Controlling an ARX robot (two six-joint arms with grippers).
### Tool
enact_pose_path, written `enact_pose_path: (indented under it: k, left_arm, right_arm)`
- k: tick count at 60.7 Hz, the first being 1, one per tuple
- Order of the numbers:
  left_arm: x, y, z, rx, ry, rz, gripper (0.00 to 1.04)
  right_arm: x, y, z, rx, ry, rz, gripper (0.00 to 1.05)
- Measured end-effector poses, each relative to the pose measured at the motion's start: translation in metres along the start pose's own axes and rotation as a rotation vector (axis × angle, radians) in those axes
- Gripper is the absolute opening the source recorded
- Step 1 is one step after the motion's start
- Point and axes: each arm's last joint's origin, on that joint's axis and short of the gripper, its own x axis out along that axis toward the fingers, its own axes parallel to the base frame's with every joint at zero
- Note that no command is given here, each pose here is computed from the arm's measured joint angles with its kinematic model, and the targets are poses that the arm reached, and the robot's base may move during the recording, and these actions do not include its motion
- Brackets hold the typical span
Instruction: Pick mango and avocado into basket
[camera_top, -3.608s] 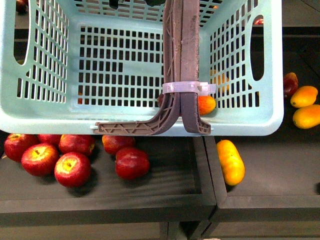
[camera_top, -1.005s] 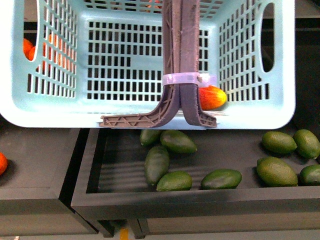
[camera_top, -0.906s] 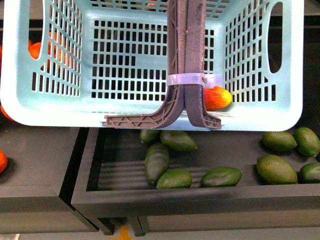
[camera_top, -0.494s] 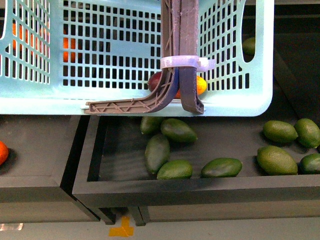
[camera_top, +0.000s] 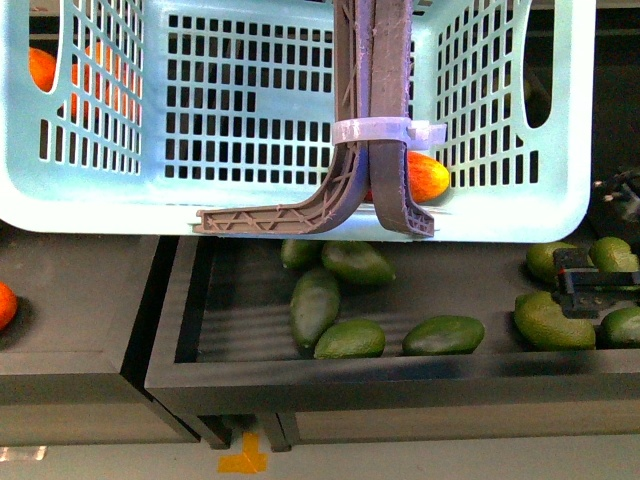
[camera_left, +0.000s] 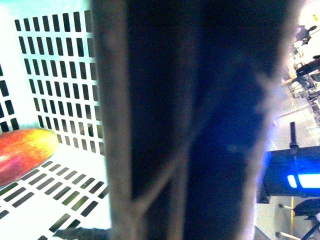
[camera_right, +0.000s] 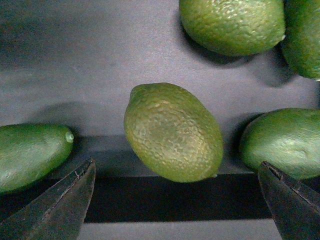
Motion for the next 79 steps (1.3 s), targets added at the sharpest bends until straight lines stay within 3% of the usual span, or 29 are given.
enact_pose_path:
  k: [19,59,65,69,79]
  left_arm:
    - [0.0,0.0,0.0,0.0,-0.005,0.01,0.11]
    - [0.0,0.0,0.0,0.001,-0.004,0.009,0.11]
    - [0.0,0.0,0.0,0.001,-0.004,0.009,0.11]
    - [0.0,0.0,0.0,0.001,-0.004,0.008,0.11]
    - [0.0,0.0,0.0,0.001,-0.002,0.005,0.11]
  right_arm:
    - [0.039,0.013,0.005,0.002,0.031,-0.015,0.96]
    - [0.08,0.015,0.008,0.026,0.115,-0.032,0.96]
    - [0.081,0.015,0.009,0.029,0.115,-0.034,0.86]
    - [0.081,0.015,0.01,0.043,0.111,-0.035,0.73]
    - [0.073,0.01,0.014,0.09,0.098,-0.037,0.71]
